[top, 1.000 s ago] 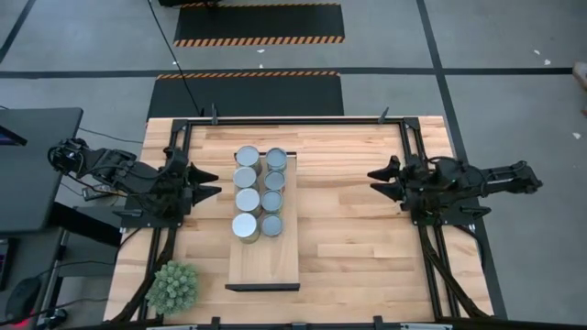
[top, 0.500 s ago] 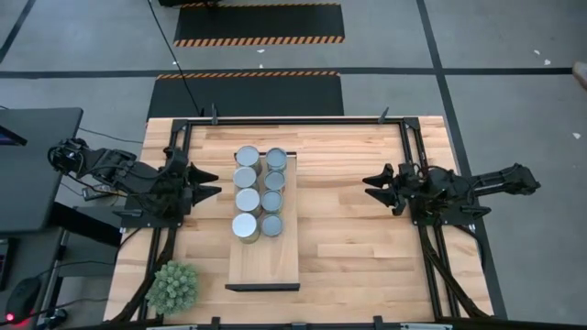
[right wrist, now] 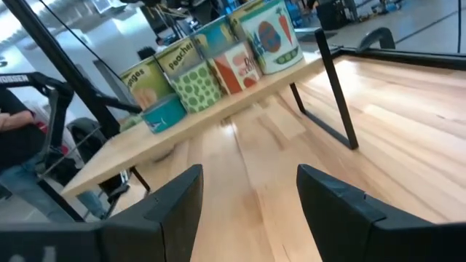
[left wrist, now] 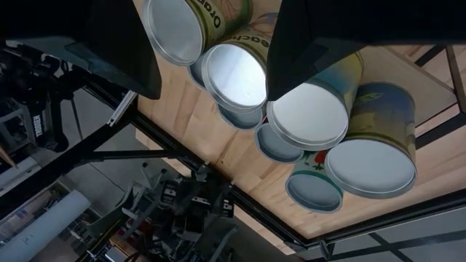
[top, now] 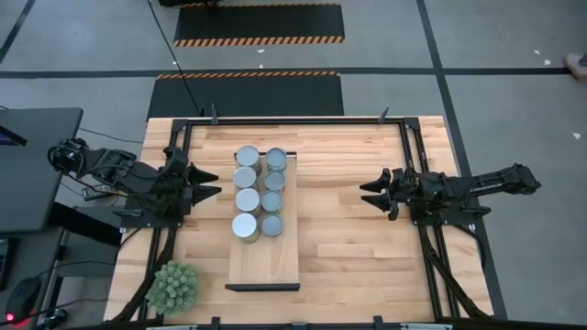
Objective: Pick and place cans onto a shelf
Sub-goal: Return to Home Position
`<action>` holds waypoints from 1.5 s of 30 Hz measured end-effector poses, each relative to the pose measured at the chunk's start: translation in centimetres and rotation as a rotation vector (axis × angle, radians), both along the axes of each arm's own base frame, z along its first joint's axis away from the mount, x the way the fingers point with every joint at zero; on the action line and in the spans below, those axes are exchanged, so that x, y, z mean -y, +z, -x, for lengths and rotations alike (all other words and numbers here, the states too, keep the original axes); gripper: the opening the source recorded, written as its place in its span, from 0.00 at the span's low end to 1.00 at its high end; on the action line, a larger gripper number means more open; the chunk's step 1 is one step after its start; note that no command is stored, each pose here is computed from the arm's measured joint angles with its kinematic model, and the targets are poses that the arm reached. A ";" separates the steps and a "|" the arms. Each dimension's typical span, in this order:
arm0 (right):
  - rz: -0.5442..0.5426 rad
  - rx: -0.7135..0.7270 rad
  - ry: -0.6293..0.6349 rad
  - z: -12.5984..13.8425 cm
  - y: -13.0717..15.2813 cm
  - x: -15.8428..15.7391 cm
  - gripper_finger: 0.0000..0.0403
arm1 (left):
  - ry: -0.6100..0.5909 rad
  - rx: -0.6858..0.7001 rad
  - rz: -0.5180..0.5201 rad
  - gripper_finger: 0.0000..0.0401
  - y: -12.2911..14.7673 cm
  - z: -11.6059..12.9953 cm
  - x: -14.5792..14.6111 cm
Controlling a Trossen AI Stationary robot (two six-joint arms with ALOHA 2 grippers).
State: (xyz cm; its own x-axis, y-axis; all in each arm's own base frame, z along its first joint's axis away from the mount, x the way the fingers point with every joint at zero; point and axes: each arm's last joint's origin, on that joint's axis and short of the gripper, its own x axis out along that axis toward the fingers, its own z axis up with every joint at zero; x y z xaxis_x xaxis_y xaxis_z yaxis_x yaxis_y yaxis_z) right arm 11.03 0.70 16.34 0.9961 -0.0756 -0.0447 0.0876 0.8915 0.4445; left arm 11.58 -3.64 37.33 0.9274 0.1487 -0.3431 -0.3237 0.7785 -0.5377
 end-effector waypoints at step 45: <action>0.000 0.007 0.000 0.0 0.1 0.0 0.57 | -0.215 0.046 -0.751 0.63 -6.6 2.7 -1.3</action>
